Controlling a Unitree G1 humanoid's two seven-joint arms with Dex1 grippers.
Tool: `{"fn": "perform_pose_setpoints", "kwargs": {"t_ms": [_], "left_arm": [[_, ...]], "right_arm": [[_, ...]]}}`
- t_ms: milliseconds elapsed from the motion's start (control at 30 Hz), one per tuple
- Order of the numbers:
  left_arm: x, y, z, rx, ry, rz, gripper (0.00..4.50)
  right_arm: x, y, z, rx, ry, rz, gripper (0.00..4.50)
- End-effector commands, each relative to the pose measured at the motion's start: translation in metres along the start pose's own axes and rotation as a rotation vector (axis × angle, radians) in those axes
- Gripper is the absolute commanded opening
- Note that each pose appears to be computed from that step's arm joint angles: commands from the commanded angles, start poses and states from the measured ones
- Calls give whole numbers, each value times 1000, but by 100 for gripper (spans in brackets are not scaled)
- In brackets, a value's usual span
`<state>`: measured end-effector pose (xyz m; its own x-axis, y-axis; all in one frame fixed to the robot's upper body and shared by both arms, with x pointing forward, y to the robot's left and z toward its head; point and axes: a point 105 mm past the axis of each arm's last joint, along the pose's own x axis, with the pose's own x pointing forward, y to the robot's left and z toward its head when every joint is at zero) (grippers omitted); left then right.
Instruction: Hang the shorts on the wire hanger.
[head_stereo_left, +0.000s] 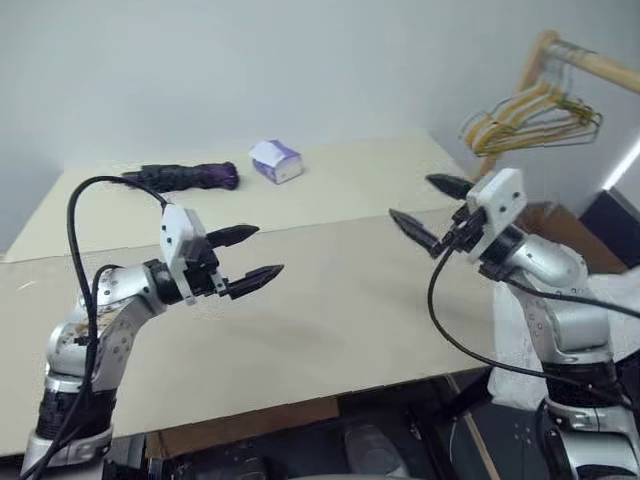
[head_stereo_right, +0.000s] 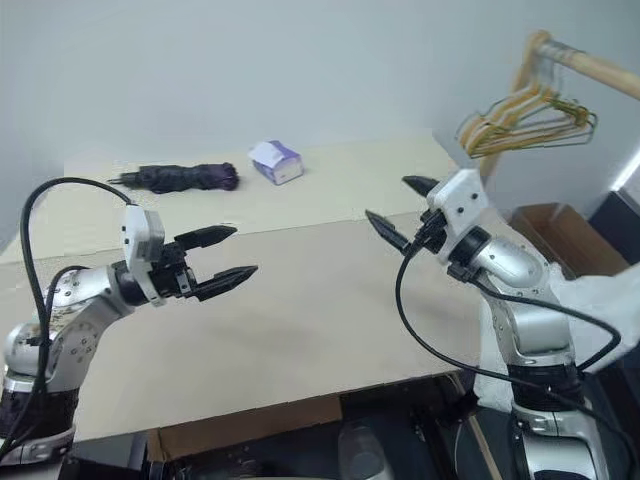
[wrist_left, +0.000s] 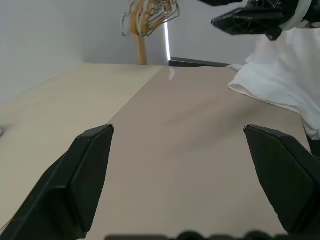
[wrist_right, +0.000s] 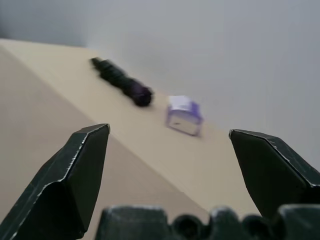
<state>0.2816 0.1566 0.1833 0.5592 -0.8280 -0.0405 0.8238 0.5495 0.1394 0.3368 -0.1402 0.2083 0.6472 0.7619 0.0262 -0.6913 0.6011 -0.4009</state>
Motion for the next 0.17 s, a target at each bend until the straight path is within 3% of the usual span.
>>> {"fn": "perform_pose_setpoints", "kwargs": {"t_ms": [33, 167], "left_arm": [[-8, -9, 11, 37, -17, 21, 450], [-10, -11, 9, 38, -14, 50, 450]], "right_arm": [[7, 14, 5, -18, -7, 189, 446], [9, 18, 2, -22, 0, 215, 446]]}}
